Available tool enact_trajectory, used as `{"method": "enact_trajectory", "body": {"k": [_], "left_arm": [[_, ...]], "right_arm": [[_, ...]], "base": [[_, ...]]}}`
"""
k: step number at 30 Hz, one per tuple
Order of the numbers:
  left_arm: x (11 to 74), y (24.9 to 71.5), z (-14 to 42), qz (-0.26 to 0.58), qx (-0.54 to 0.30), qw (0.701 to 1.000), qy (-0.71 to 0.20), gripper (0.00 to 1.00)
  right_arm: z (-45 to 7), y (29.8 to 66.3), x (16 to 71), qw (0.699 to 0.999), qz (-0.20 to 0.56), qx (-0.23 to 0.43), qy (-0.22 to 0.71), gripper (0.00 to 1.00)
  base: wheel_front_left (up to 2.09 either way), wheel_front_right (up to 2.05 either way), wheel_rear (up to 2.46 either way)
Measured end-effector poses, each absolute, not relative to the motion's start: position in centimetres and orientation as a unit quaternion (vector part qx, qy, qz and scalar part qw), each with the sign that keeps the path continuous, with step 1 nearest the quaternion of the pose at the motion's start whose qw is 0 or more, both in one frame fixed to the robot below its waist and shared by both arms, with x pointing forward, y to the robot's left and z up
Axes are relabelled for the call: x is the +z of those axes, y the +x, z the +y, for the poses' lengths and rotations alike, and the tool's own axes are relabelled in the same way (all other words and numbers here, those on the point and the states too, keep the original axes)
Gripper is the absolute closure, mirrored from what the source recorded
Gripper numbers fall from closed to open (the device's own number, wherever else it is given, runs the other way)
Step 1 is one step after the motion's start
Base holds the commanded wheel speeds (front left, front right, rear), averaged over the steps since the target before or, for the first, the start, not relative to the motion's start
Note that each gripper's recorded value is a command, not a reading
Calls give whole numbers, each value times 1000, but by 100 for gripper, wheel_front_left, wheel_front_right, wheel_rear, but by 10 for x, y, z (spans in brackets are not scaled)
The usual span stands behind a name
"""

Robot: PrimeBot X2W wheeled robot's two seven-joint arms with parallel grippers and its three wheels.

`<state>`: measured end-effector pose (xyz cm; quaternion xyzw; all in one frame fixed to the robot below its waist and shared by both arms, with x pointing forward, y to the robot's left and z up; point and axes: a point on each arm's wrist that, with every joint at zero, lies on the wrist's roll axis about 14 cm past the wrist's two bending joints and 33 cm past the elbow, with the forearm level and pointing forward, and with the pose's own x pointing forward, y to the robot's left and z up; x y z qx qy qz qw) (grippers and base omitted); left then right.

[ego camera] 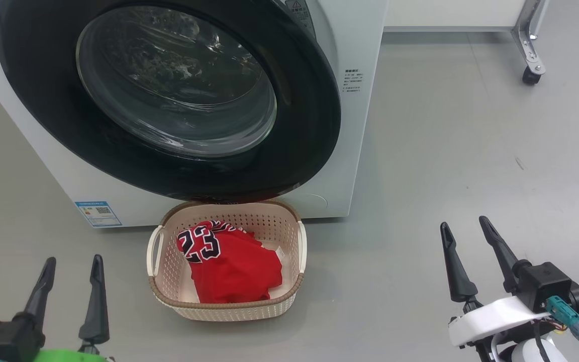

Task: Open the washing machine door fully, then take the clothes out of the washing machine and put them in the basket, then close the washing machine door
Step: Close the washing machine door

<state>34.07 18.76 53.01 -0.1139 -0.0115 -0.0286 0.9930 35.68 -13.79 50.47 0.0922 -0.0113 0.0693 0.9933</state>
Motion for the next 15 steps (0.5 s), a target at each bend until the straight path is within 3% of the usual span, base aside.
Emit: {"method": "enact_trajectory", "body": {"k": [15], "left_arm": [[511,334,166,10,-17,993,-115,0]], "right_arm": [[-145,342,495,994,9,49,94,0]], "base": [[0,0,0]]}}
